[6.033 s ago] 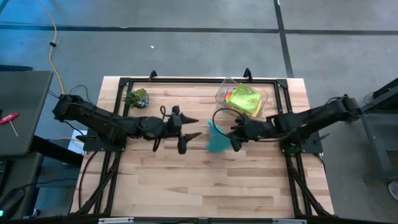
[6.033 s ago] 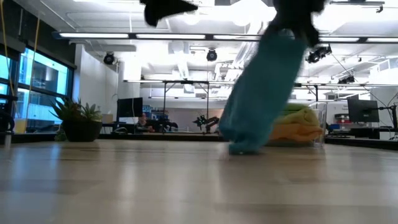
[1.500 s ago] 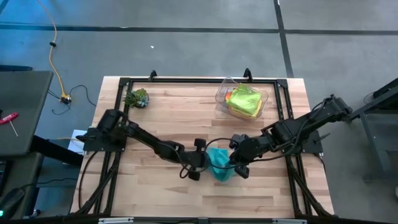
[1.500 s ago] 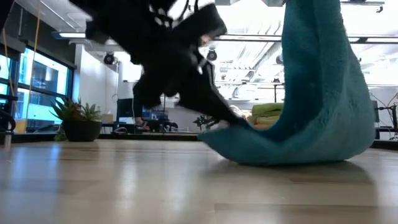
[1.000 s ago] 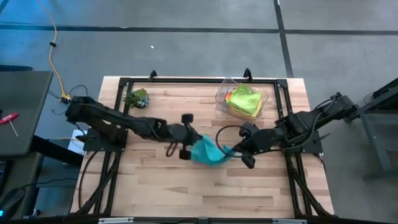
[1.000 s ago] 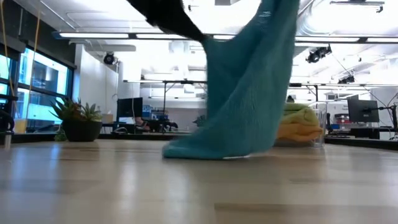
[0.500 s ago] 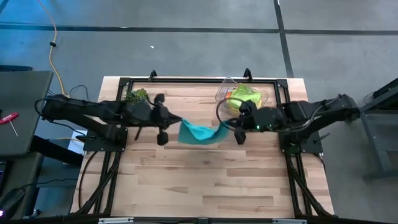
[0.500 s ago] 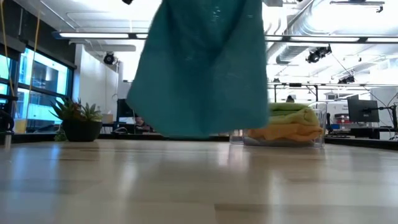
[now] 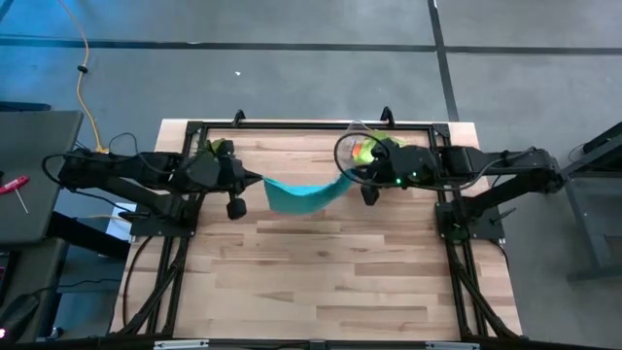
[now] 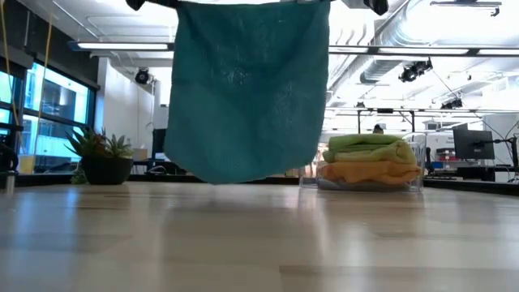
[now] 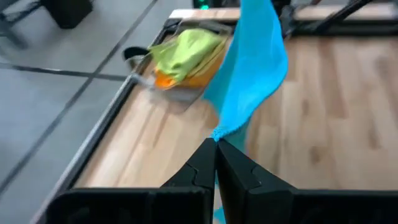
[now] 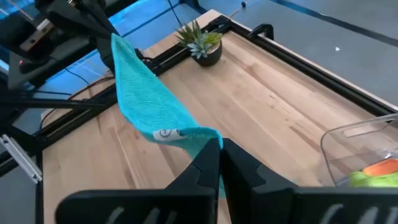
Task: Fold microfiber towels
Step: Fold the blue microfiber towel
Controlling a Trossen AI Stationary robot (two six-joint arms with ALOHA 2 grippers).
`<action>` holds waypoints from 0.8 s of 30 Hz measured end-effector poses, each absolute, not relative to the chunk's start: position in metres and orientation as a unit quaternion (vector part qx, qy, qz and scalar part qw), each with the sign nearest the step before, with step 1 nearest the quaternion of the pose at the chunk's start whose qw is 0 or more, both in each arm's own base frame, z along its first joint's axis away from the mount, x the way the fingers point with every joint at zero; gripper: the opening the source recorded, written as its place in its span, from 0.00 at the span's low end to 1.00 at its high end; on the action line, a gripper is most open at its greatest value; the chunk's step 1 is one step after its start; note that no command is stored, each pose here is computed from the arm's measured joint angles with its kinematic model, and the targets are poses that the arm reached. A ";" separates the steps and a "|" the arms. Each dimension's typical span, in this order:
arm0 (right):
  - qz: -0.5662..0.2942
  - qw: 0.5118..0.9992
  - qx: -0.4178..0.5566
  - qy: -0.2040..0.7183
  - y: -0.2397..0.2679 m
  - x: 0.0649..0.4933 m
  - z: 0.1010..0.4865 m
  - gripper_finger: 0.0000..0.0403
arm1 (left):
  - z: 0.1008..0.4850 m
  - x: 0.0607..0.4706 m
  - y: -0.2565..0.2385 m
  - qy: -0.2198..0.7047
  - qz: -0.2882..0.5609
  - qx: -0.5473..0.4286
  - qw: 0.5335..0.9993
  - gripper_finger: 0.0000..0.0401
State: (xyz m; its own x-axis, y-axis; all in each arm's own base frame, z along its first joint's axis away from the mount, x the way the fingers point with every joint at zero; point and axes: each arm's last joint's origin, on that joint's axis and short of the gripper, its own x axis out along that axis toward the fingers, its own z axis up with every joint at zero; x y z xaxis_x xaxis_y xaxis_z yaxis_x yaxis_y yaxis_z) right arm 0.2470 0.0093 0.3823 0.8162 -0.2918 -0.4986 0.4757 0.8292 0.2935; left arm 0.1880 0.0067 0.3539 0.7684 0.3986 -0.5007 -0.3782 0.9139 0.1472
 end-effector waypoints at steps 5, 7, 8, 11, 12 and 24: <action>-0.211 0.926 0.221 0.222 0.000 0.247 0.382 0.00 | 0.348 0.186 0.015 0.307 0.226 0.052 0.923 0.00; -0.221 0.924 0.224 0.218 -0.002 0.247 0.382 0.00 | 0.347 0.184 0.019 0.317 0.235 0.050 0.917 0.00; -0.227 0.922 0.227 0.216 -0.003 0.247 0.382 0.00 | 0.346 0.183 0.020 0.324 0.239 0.050 0.914 0.00; -0.248 0.917 0.237 0.205 -0.004 0.247 0.382 0.00 | 0.342 0.179 0.025 0.349 0.250 0.051 0.902 0.00; -0.251 0.916 0.238 0.205 -0.005 0.247 0.382 0.00 | 0.342 0.178 0.027 0.353 0.254 0.051 0.899 0.00; -0.260 0.897 0.261 0.243 -0.025 0.268 0.363 0.00 | 0.341 0.170 0.057 0.381 0.304 0.074 0.870 0.00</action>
State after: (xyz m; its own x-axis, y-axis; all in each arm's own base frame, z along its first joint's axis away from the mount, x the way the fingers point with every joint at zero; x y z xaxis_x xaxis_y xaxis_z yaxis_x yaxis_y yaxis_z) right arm 0.2678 -0.0250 0.3633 0.7462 -0.3401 -0.5722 0.5943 0.7277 0.3425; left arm 0.1704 0.0570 0.3409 0.5244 0.5858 -0.6179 -0.4725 0.8040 0.3612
